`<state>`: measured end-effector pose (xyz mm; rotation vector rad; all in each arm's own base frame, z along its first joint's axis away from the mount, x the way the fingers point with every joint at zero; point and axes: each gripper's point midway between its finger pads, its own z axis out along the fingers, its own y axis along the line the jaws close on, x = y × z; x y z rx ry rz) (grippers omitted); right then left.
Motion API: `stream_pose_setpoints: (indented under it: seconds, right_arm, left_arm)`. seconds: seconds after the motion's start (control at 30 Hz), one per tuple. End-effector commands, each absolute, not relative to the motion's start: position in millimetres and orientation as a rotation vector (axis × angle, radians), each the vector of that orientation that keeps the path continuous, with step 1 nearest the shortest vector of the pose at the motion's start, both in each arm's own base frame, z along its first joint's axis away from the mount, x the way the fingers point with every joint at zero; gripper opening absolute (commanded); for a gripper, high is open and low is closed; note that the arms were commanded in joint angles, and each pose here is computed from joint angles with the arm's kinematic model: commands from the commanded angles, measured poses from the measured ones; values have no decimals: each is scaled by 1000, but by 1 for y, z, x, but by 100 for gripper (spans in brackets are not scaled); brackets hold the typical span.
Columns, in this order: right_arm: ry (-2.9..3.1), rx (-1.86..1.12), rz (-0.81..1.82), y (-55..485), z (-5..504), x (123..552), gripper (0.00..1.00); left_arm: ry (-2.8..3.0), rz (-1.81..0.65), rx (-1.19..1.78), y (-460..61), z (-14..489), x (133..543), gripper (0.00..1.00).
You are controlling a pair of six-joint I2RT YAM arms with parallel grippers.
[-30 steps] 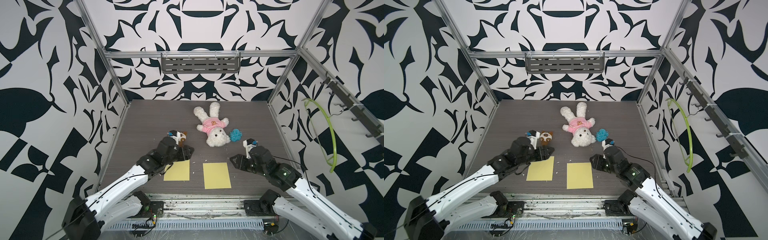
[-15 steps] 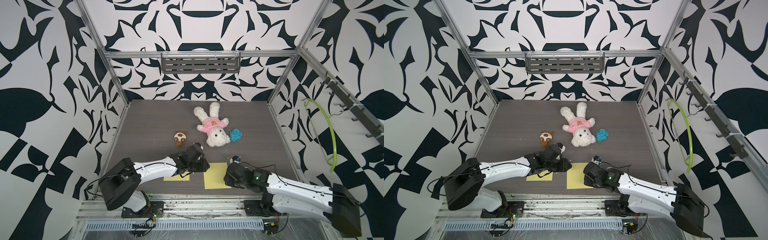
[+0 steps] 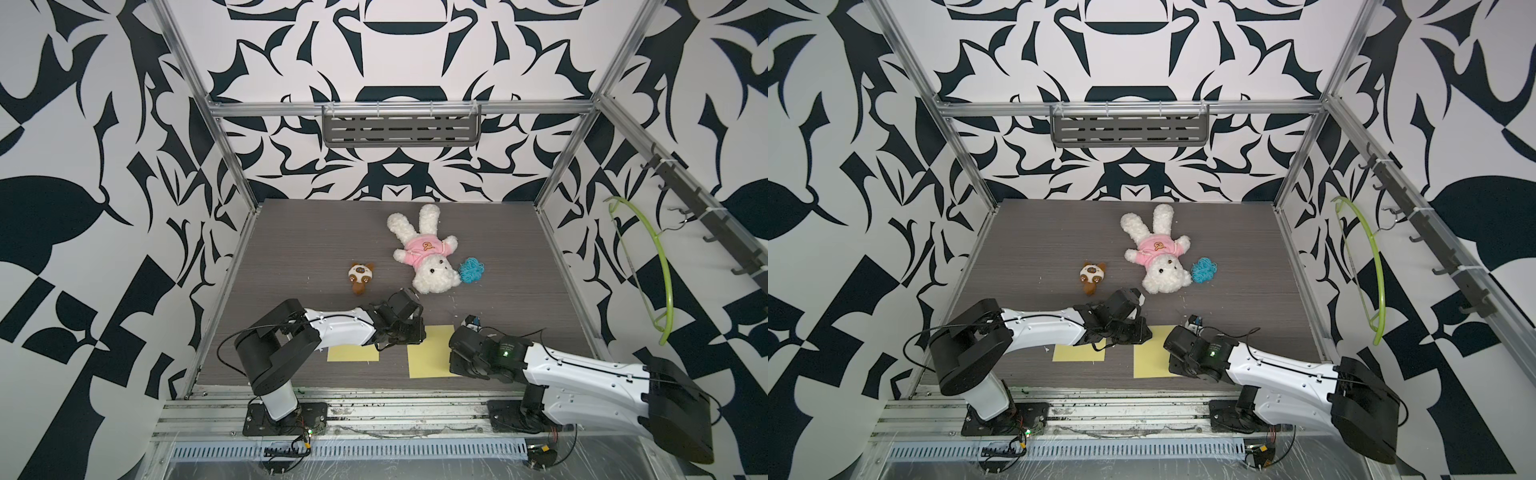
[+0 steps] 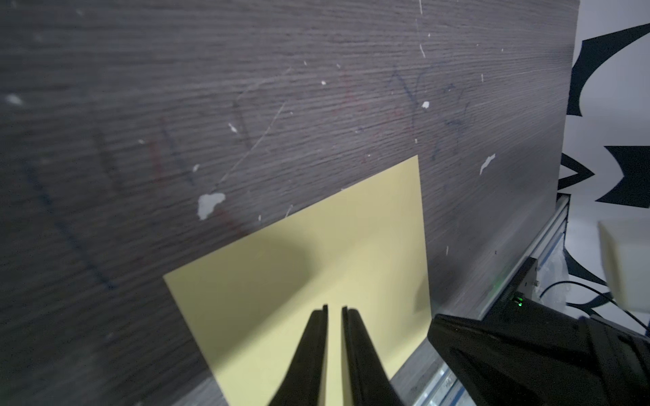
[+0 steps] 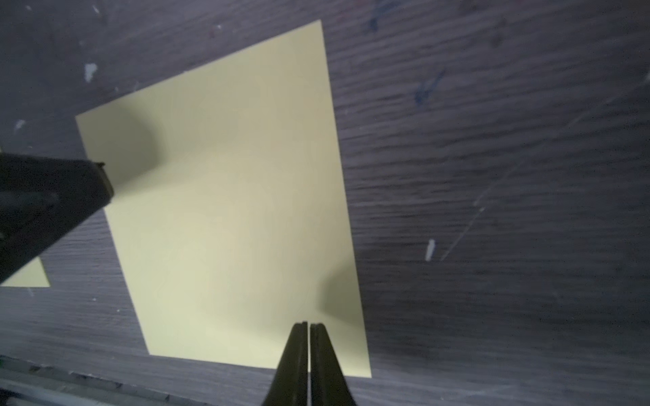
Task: Fold the square paper diagonally
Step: Adjust the paper at the center of the board.
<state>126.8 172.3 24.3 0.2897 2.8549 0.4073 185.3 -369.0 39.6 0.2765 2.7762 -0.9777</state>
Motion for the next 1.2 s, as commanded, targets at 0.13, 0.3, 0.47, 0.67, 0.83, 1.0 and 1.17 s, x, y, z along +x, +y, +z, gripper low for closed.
stream_pose_setpoints:
  seconds: [0.13,0.3,0.47,0.67,0.83,1.0,1.17]
  right_arm:
    - [2857,265,324,167,18,129,10]
    - [2864,261,305,169,14,130,10]
    - [2879,242,249,166,9,137,10]
    - [2909,144,219,170,12,155,10]
    - [2932,-49,192,183,15,170,10]
    - [2946,-289,205,199,13,182,10]
    - [2934,-416,295,213,12,197,10]
  left_arm:
    - [2836,-893,267,-363,17,181,12]
    - [2864,-846,237,-353,7,178,12]
    - [2880,-794,159,-338,-1,175,12]
    - [2890,-598,-29,-306,-4,181,12]
    - [2843,-478,-205,-283,6,190,11]
    - [2796,-539,-358,-278,16,187,11]
    - [2804,-651,-383,-291,20,182,12]
